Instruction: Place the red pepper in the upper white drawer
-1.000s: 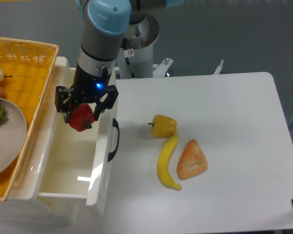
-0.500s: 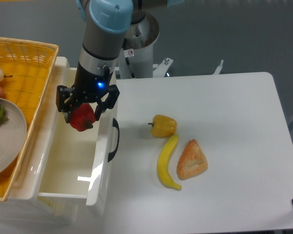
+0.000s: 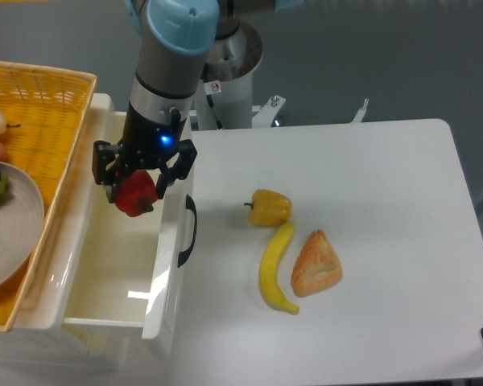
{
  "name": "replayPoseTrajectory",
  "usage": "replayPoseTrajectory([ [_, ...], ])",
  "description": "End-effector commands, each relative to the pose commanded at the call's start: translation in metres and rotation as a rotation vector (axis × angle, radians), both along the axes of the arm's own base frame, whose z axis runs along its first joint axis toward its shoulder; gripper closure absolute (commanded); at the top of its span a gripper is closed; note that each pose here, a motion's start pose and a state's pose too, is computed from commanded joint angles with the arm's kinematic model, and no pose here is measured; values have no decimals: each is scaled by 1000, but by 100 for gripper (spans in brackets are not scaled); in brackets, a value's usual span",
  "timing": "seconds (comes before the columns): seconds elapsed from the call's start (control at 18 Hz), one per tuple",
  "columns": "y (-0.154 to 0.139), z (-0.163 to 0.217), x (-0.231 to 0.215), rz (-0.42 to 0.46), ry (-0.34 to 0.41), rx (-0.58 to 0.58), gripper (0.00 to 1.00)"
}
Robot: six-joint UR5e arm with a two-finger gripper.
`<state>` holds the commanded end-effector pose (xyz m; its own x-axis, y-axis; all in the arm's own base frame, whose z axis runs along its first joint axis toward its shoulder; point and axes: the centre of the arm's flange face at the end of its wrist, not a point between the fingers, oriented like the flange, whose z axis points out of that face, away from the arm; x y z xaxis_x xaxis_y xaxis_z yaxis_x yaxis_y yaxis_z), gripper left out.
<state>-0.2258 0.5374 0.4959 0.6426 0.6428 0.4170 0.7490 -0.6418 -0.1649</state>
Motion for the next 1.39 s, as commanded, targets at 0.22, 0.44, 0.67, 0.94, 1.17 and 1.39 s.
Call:
replayPoseTrajectory([
  [0.22, -1, 4, -4, 4, 13, 20, 35],
  [0.44, 1, 6, -5, 6, 22, 39, 34],
  [0.67, 0, 5, -3, 7, 25, 31, 34],
  [0.94, -2, 5, -5, 10, 33, 28, 37],
  [1.17, -2, 6, -6, 9, 34, 30, 43],
  [1.39, -3, 7, -5, 11, 34, 31, 52],
])
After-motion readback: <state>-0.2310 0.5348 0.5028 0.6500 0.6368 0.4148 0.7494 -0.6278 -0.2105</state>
